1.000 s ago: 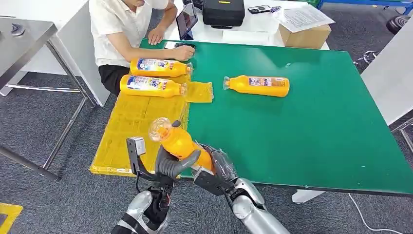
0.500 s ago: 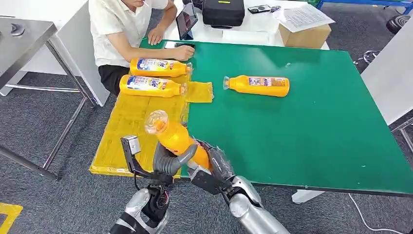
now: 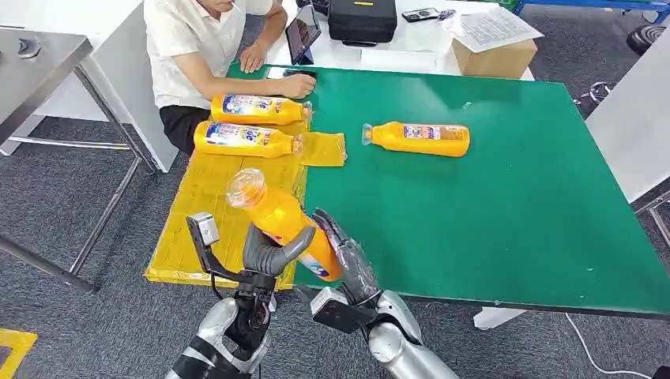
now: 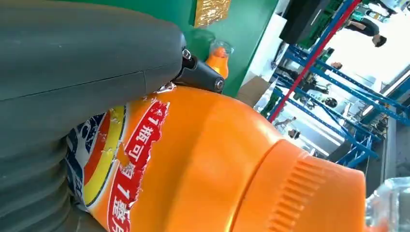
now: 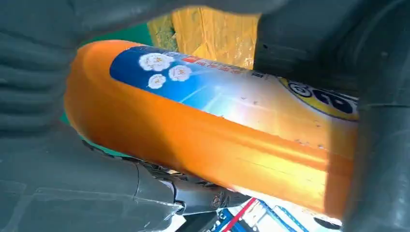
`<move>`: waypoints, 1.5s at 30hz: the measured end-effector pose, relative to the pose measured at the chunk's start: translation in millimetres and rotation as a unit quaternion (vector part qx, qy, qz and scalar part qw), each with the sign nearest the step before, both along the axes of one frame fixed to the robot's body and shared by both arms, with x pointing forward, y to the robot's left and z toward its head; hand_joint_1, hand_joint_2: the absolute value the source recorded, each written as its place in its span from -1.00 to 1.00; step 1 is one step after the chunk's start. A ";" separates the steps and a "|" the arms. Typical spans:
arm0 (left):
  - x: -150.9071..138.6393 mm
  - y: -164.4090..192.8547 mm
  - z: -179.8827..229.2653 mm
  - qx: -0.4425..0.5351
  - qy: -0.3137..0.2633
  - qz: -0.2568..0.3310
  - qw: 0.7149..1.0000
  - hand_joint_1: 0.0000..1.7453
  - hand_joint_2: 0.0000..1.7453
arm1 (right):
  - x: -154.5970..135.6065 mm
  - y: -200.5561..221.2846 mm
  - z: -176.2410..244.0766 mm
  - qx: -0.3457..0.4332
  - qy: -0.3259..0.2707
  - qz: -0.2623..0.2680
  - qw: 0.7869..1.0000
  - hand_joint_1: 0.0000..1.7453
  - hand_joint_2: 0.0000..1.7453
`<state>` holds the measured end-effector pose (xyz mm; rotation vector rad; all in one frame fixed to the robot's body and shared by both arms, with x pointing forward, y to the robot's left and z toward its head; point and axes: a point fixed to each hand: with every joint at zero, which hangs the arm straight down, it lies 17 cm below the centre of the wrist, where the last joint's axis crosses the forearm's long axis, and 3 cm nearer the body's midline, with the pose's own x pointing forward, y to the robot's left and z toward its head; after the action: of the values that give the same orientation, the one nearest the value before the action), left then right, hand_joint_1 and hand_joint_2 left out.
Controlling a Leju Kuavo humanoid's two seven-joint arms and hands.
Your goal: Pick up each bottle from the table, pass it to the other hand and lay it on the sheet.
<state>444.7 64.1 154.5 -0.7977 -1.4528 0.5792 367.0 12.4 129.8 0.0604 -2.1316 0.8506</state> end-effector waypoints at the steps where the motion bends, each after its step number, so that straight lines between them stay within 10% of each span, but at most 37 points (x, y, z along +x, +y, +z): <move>1: 0.0 0.1 0.2 0.000 0.000 0.000 1.000 1.00 1.00 | -0.6 0.2 0.5 0.001 0.000 0.000 1.000 -1.00 -1.00; 8: 18.5 77.9 -17.3 0.081 0.012 0.127 0.989 1.00 1.00 | -26.3 -42.3 21.1 0.043 -0.078 -0.100 0.991 -1.00 -1.00; 14: 23.0 131.4 5.7 0.410 -0.077 0.253 0.873 1.00 1.00 | -26.0 -135.3 108.4 0.128 -0.167 -0.262 0.942 -1.00 -1.00; 23: 68.1 84.1 -26.5 0.693 -0.116 0.130 0.700 1.00 1.00 | -29.8 -206.6 164.9 0.171 -0.228 -0.357 0.889 -1.00 -1.00; 31: 97.1 64.1 -73.0 0.783 -0.101 -0.027 0.613 1.00 1.00 | -27.4 -218.6 163.3 0.202 -0.210 -0.365 0.884 -1.00 -1.00; 32: 98.9 64.9 -75.2 0.786 -0.098 -0.032 0.610 0.16 1.00 | -27.3 -219.0 163.0 0.203 -0.209 -0.365 0.884 -1.00 -1.00; 34: 101.0 64.4 -81.0 0.794 -0.093 -0.051 0.599 -0.86 1.00 | -26.3 -220.1 162.2 0.206 -0.206 -0.365 0.884 -1.00 -1.00; 40: 101.4 51.3 -100.0 0.809 -0.081 -0.129 0.568 -1.00 1.00 | -21.4 -214.4 158.9 0.218 -0.194 -0.353 0.889 -1.00 -1.00; 45: 82.1 25.5 -119.0 0.745 -0.068 -0.247 0.616 -1.00 1.00 | -13.3 -204.5 148.3 0.234 -0.167 -0.335 0.897 -1.00 -1.00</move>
<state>526.8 89.6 35.5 0.1941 -1.2123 -1.1250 353.7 -192.1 278.1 -0.5818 -2.3889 -0.0752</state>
